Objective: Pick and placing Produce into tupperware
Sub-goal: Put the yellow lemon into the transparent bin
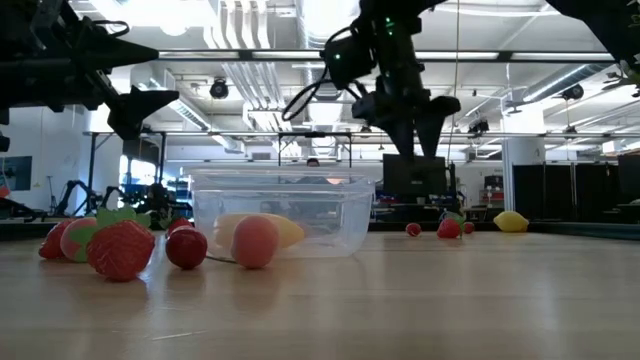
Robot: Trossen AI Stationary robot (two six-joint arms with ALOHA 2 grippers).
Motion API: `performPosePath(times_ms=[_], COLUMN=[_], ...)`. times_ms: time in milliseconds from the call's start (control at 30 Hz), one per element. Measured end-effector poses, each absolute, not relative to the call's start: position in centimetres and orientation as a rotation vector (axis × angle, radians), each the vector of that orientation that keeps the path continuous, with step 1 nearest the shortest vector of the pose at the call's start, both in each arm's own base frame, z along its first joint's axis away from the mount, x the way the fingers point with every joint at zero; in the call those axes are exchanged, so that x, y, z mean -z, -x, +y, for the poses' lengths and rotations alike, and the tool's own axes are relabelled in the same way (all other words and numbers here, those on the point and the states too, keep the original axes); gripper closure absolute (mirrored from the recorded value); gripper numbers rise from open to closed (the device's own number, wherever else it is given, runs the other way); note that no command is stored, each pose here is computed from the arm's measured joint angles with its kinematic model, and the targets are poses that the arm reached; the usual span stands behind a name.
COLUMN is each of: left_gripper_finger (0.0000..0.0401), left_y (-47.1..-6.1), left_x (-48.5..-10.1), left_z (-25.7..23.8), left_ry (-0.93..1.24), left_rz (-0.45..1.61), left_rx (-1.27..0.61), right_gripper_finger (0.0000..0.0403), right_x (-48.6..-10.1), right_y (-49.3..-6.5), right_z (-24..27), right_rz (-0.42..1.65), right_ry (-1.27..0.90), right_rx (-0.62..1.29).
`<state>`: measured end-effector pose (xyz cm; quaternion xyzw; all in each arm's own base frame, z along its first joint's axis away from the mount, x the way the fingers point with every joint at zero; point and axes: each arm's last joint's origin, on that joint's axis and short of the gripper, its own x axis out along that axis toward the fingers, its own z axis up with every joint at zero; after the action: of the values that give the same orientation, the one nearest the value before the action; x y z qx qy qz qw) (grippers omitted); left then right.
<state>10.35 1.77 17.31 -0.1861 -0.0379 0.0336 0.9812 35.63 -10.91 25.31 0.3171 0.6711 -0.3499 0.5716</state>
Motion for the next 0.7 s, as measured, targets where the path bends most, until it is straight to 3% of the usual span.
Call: performPosePath(times_ms=[167,367,500,700], left_gripper_finger=[0.0087,0.0087,0.0087,0.0087], left_y=[-10.4,-10.4,-10.4,-10.4], left_x=[-17.3,-17.3,-17.3,-17.3], left_z=[1.8,1.8,1.8,1.8], left_ry=[0.375,0.375,0.375,0.375], left_rz=[-0.075,-0.077,-0.076,-0.077], left_rx=[-0.068,-0.068,-0.068,-0.068], right_gripper_finger=[0.0196,0.0197,0.0197,0.0197], right_x=[-24.4,-26.7,-29.6,-37.0], right_y=[-36.9,-41.4,-42.4,-39.8], right_z=[-9.6,-8.0,-8.7,-10.4], right_rz=[1.508,1.128,0.919,0.671], right_ry=[-0.786,-0.901,-0.883,-0.725], right_rx=[0.708,0.297,0.356,0.438])
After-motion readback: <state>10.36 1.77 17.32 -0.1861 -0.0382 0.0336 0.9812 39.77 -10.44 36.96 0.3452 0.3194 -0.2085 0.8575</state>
